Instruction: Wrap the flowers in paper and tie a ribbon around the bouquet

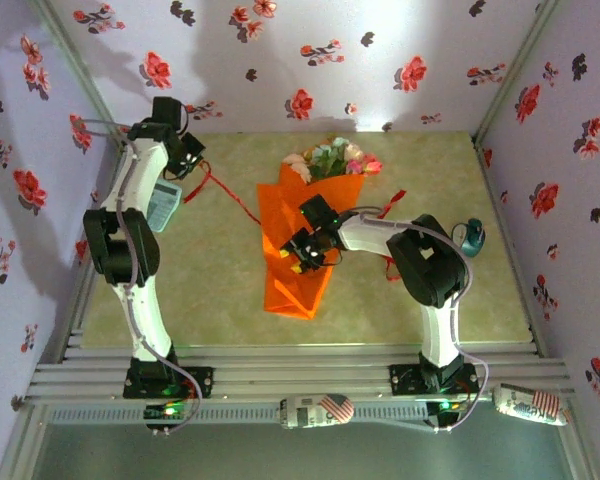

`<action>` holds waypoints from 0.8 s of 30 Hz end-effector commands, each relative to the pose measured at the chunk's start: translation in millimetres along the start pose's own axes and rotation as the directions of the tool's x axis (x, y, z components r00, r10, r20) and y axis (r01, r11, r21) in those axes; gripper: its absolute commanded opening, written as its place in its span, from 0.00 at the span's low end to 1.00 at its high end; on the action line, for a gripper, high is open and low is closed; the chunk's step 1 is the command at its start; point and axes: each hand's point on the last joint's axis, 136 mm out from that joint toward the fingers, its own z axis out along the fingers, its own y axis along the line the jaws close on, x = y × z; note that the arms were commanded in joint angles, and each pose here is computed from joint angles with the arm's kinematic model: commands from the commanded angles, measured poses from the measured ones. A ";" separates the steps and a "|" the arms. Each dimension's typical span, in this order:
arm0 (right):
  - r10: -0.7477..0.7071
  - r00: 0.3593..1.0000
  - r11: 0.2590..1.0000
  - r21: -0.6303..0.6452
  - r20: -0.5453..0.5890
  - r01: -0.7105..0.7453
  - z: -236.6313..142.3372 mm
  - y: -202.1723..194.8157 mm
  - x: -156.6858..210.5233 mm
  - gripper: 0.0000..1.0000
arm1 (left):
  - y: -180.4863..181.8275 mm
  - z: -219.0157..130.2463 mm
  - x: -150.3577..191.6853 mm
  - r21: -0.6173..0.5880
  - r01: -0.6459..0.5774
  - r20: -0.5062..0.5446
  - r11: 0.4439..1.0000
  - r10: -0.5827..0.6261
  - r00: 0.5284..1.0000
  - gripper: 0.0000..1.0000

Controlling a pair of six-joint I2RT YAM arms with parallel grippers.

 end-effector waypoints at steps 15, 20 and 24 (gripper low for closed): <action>0.023 0.999 0.999 0.044 -0.023 -0.022 19.2 -21.7 -0.5 0.42 | -165.8 -116.5 205.6 0.533 -0.427 0.014 0.730 0.497 0.868 0.00; 0.071 0.997 0.997 -0.014 -0.037 -0.071 25.4 -26.3 -1.1 0.42 | -182.6 -87.0 302.8 0.644 -0.466 -0.079 0.606 0.659 0.748 0.00; 0.072 0.997 0.997 -0.026 -0.027 -0.073 24.5 -30.7 -1.9 0.42 | -163.3 -35.7 325.6 0.601 -0.437 -0.212 0.669 0.662 0.719 0.28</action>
